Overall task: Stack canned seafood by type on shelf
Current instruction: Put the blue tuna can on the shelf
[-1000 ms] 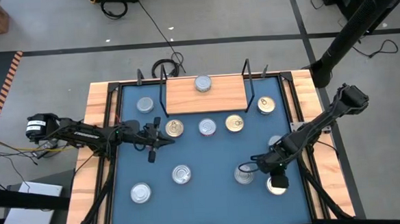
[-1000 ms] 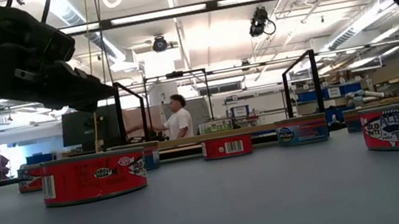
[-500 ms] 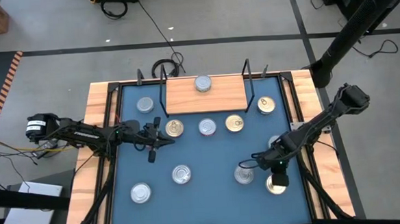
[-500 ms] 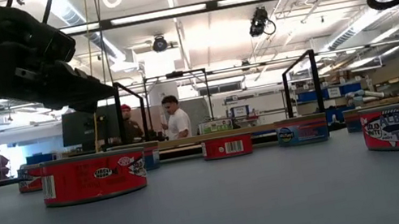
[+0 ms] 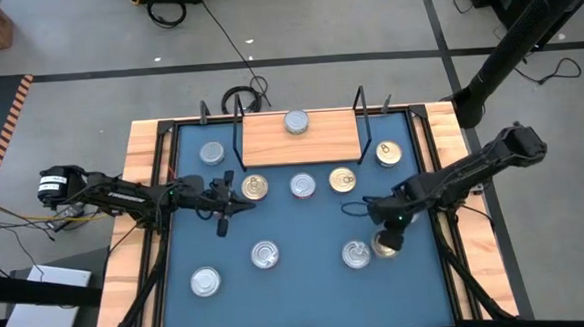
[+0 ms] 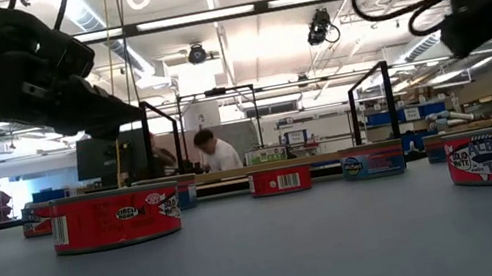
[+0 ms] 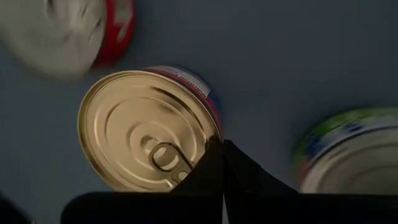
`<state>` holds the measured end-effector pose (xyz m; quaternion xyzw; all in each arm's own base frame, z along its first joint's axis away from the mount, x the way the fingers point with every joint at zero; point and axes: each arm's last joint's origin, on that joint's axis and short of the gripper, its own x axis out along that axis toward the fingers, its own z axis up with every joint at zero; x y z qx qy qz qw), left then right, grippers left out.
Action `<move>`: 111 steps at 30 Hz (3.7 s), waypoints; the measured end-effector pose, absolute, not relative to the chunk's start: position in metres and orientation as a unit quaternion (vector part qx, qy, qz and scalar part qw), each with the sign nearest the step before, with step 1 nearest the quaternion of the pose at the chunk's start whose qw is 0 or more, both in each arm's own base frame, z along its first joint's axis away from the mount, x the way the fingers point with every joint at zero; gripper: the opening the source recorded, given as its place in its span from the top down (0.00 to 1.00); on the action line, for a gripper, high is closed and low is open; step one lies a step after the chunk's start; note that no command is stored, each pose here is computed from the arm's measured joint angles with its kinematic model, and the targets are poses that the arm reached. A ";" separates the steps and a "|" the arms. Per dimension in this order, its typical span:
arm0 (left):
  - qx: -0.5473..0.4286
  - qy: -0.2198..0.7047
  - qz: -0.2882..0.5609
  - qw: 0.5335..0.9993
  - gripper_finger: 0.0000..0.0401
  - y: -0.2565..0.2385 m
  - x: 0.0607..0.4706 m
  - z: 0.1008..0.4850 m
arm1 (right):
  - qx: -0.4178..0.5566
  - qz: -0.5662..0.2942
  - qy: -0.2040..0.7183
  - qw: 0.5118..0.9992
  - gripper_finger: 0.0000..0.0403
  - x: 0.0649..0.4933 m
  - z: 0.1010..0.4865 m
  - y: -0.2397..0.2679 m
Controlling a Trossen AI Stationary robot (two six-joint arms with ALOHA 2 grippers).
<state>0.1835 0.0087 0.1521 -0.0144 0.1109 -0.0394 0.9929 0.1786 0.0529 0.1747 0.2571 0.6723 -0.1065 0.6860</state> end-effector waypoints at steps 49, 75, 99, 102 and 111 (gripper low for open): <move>-0.034 0.104 -0.056 0.992 0.99 -0.009 0.184 0.154 | 0.272 -0.082 0.393 0.874 0.94 0.314 0.159 0.049; -0.034 0.164 -0.058 0.984 0.99 -0.012 0.243 0.133 | 0.149 -0.093 0.445 0.878 0.74 0.324 0.167 0.053; -0.036 0.149 -0.091 0.984 0.99 -0.015 0.263 0.129 | 0.227 -0.141 0.481 0.835 0.94 0.322 0.153 0.038; -0.036 0.149 -0.091 0.984 0.99 -0.015 0.263 0.129 | 0.225 -0.137 0.483 0.835 0.94 0.321 0.153 0.039; -0.036 0.149 -0.091 0.984 0.99 -0.015 0.263 0.129 | 0.204 -0.134 0.488 0.838 0.91 0.321 0.152 0.037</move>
